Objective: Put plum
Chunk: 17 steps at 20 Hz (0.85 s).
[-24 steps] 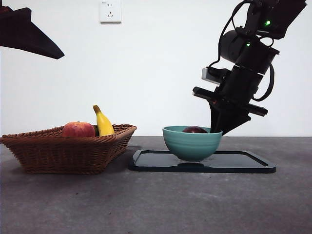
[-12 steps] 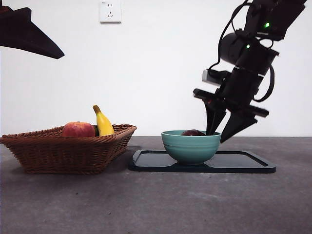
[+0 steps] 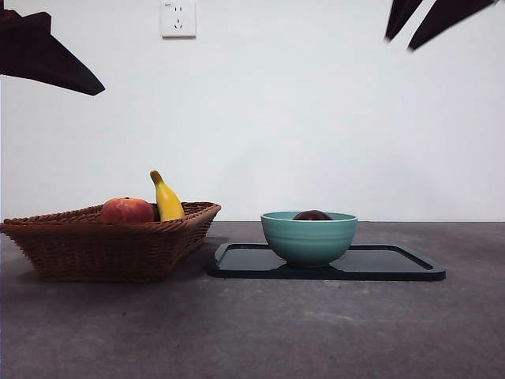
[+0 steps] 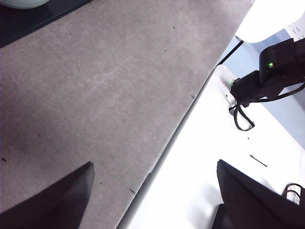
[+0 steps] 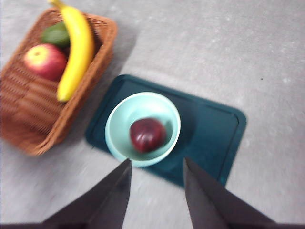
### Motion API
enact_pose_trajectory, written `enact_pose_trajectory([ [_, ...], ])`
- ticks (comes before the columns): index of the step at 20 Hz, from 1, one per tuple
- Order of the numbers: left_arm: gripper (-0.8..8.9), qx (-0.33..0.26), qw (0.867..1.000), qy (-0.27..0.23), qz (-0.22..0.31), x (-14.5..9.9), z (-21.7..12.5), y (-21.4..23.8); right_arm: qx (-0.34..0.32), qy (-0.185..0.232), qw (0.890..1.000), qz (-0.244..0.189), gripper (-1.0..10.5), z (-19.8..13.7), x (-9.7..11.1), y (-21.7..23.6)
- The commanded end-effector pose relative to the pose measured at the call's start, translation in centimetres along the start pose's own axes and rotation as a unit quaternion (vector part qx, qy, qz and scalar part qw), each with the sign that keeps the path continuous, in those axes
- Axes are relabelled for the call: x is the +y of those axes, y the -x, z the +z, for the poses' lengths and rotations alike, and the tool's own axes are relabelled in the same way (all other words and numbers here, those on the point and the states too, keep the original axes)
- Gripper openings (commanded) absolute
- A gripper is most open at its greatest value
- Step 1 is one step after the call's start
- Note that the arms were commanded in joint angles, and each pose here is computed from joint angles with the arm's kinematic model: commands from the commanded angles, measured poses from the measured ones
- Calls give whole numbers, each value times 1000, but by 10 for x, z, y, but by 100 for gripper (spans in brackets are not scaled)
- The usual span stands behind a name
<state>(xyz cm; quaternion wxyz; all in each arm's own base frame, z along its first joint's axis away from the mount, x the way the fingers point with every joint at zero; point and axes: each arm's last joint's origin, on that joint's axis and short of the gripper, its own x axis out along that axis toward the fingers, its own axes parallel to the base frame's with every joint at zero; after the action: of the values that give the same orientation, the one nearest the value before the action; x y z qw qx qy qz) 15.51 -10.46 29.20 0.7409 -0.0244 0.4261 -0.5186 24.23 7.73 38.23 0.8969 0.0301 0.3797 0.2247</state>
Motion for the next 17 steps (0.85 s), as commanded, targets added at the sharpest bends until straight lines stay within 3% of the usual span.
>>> enact_pose_trajectory([
  [1,404,-2,1000,-8,-3,-1,2,0,-4,13,1000,23,175,-10,7,15],
  [11,404,-5,1000,-10,-3,-1,3,0,2,55,994,94,175,-109,22,34],
  [17,404,-16,1000,-19,-2,-1,6,0,26,58,989,135,175,-148,22,28],
])
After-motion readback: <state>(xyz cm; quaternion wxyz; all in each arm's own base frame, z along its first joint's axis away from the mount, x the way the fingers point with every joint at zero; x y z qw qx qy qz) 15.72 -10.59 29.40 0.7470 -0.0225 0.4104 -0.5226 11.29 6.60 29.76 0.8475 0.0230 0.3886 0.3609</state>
